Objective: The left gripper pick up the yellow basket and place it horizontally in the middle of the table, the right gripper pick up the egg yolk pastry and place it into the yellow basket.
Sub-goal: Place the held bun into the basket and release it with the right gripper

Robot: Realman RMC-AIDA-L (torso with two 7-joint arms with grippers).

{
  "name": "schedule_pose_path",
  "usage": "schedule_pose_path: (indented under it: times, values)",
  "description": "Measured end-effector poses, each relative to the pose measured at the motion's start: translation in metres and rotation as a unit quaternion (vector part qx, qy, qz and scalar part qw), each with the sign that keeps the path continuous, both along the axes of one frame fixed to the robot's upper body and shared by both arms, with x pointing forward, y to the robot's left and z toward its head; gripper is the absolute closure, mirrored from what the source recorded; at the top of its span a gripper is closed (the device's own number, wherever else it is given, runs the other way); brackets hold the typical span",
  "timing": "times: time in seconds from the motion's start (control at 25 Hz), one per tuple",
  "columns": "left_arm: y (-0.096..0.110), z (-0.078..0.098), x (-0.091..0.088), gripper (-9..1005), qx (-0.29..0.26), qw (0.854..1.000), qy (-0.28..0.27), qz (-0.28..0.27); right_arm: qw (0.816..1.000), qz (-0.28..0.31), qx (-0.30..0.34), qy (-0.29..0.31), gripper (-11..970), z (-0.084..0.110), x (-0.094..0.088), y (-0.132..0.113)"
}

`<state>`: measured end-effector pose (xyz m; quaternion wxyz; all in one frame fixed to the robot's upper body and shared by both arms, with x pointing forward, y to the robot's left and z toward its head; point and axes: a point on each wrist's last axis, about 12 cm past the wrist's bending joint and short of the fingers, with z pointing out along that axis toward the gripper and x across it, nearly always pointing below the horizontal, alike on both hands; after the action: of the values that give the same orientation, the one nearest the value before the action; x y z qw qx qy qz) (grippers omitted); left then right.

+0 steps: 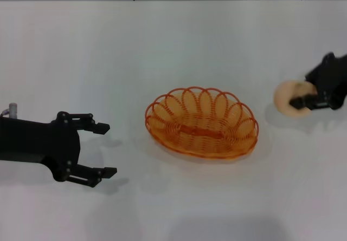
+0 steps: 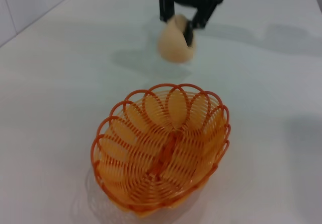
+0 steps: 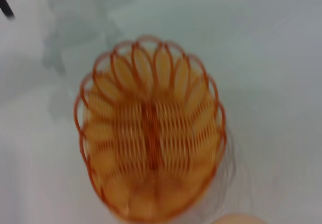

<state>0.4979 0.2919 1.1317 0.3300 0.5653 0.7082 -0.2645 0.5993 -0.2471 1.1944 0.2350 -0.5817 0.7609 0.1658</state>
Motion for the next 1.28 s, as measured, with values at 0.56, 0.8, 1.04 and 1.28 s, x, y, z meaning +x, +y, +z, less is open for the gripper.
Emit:
schedule_pose_path:
  times: [0.56,0.8,1.04,1.28]
  values:
    - [0.001,0.005,0.0,116,0.003,1.0,0.016,0.018,0.994,0.071,0.078,-0.004,804,0.01,-0.007,0.069]
    - [0.004,0.004,-0.003,116,0.005,0.999,0.021,0.026,0.995,0.059,0.084,-0.004,835,-0.004,-0.002,0.084]
    - [0.006,0.001,-0.008,116,0.003,0.999,0.027,0.032,0.994,0.069,0.082,0.0,868,-0.01,-0.002,0.095]
    - [0.008,0.0,-0.01,116,0.001,0.999,0.029,0.035,0.993,0.078,0.085,0.004,892,-0.014,-0.006,0.105]
